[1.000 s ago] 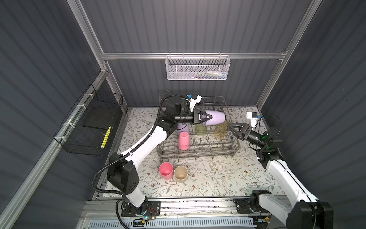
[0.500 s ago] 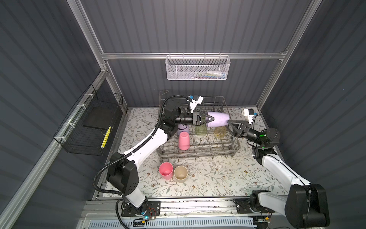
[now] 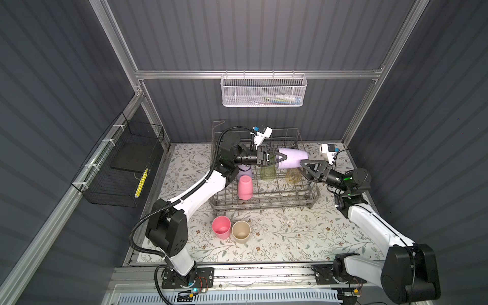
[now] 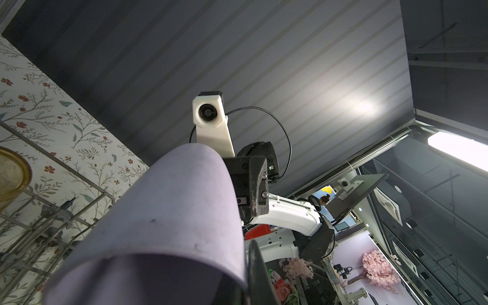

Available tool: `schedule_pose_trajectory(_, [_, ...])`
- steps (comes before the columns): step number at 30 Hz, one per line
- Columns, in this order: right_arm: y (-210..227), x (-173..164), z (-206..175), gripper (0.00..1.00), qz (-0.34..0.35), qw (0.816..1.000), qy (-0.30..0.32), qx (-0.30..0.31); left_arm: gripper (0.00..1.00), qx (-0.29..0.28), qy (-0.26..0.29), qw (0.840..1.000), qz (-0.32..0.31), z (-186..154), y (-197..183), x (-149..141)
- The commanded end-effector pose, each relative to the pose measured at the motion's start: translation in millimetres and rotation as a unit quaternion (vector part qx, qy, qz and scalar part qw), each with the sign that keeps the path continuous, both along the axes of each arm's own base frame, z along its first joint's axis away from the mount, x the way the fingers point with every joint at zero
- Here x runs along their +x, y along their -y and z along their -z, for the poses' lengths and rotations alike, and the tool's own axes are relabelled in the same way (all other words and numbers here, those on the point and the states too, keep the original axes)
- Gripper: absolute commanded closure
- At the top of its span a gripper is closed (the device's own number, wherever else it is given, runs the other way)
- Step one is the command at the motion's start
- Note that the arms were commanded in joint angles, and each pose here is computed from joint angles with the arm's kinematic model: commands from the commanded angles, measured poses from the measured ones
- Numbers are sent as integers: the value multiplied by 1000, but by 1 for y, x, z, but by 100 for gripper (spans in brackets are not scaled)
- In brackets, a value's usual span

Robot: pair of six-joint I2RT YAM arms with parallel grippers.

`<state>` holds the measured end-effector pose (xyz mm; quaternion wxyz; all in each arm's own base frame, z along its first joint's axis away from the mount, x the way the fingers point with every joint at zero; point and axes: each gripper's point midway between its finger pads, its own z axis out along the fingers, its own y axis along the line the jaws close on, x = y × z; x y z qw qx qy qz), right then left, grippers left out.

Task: Load cups into a dish rack
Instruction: Place the cup upside down at the dish rack.

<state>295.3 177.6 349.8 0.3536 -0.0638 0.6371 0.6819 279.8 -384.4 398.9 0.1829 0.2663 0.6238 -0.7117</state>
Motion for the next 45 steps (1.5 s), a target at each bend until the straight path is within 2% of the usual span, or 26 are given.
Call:
schedule_pose_trajectory(1, [-4, 0, -14, 7, -4, 1000, 29, -1, 100, -4, 7, 1000, 19, 2, 3, -6])
schedule_pose_trajectory(27, [-22, 15, -17, 13, -21, 999, 34, 10, 100, 6, -4, 1000, 27, 13, 8, -5])
schedule_pose_trajectory(29, [-21, 16, -18, 13, -19, 999, 34, 12, 100, 15, -18, 999, 28, 27, 8, -5])
schedule_pose_trajectory(35, [-22, 19, -15, 15, -19, 999, 29, 12, 100, 16, -19, 999, 29, 28, 8, -5])
schedule_pose_trajectory(40, [-23, 19, -13, 24, -22, 999, 26, 14, 100, 17, -20, 999, 30, 29, 8, -5])
schedule_pose_trajectory(43, [-23, 18, -14, 31, -23, 999, 27, 15, 100, 17, -21, 999, 30, 30, 9, -5])
schedule_pose_trajectory(45, [-23, 18, -14, 41, -23, 999, 26, 16, 99, 18, -22, 999, 30, 30, 9, -5])
